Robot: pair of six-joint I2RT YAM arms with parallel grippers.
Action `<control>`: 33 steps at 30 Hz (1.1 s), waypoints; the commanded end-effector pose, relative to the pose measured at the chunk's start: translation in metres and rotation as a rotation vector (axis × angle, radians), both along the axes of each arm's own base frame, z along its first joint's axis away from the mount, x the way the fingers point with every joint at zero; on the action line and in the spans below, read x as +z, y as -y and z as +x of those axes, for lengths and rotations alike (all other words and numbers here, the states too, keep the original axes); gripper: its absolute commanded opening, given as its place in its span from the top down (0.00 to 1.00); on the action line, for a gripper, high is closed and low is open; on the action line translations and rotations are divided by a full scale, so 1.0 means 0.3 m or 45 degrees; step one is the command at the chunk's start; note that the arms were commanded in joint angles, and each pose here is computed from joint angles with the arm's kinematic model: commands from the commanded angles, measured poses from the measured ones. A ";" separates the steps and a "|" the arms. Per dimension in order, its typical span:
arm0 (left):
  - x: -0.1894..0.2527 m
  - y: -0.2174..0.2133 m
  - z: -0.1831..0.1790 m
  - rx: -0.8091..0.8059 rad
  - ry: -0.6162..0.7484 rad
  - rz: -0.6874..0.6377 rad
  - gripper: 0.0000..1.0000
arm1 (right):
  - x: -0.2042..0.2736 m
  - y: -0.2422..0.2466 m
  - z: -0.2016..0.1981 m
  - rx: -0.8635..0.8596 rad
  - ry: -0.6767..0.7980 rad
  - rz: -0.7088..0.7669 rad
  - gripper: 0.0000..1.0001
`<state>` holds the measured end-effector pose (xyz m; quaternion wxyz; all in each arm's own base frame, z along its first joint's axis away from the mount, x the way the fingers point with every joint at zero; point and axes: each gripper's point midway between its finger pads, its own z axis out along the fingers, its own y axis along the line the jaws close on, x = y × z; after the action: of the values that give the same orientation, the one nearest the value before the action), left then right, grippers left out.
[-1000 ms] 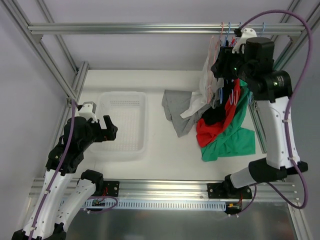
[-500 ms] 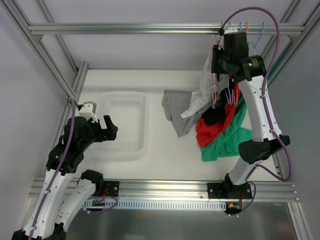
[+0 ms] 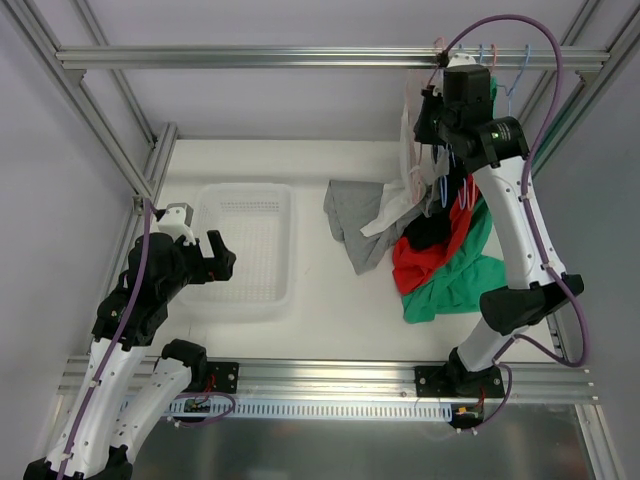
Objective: Remove the tank top from the hanger
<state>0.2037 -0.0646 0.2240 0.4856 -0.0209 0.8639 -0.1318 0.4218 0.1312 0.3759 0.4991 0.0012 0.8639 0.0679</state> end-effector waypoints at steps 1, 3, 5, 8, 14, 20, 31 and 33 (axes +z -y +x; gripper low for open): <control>0.027 0.021 0.006 -0.036 0.045 -0.024 0.01 | 0.240 -0.034 -0.031 0.059 0.274 0.171 1.00; 0.032 0.022 0.005 -0.040 0.053 -0.027 0.01 | 0.270 -0.050 -0.050 0.103 0.299 0.199 1.00; 0.038 0.042 -0.001 -0.081 0.055 -0.047 0.01 | 0.288 -0.054 -0.059 0.119 0.319 0.210 1.00; 0.042 0.055 -0.005 -0.112 0.061 -0.056 0.01 | 0.291 -0.059 -0.070 0.140 0.325 0.214 1.00; 0.205 0.130 -0.010 -0.231 0.167 -0.196 0.01 | 0.201 -0.073 -0.204 0.243 0.205 0.230 1.00; 0.432 0.282 0.036 -0.444 0.309 -0.464 0.01 | 0.019 -0.054 -0.491 0.425 0.025 0.140 1.00; 0.655 0.768 0.118 -0.915 0.577 -0.315 0.04 | -0.024 0.082 -0.972 0.601 -0.057 0.134 1.00; 0.683 0.864 0.100 -1.053 0.622 -0.323 0.08 | -0.014 0.096 -1.017 0.618 -0.056 0.136 1.00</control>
<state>0.2335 -0.3029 0.3702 0.4981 0.2449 0.7264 -0.4054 0.1390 0.1021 0.3728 0.4710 -0.1520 0.8414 0.2169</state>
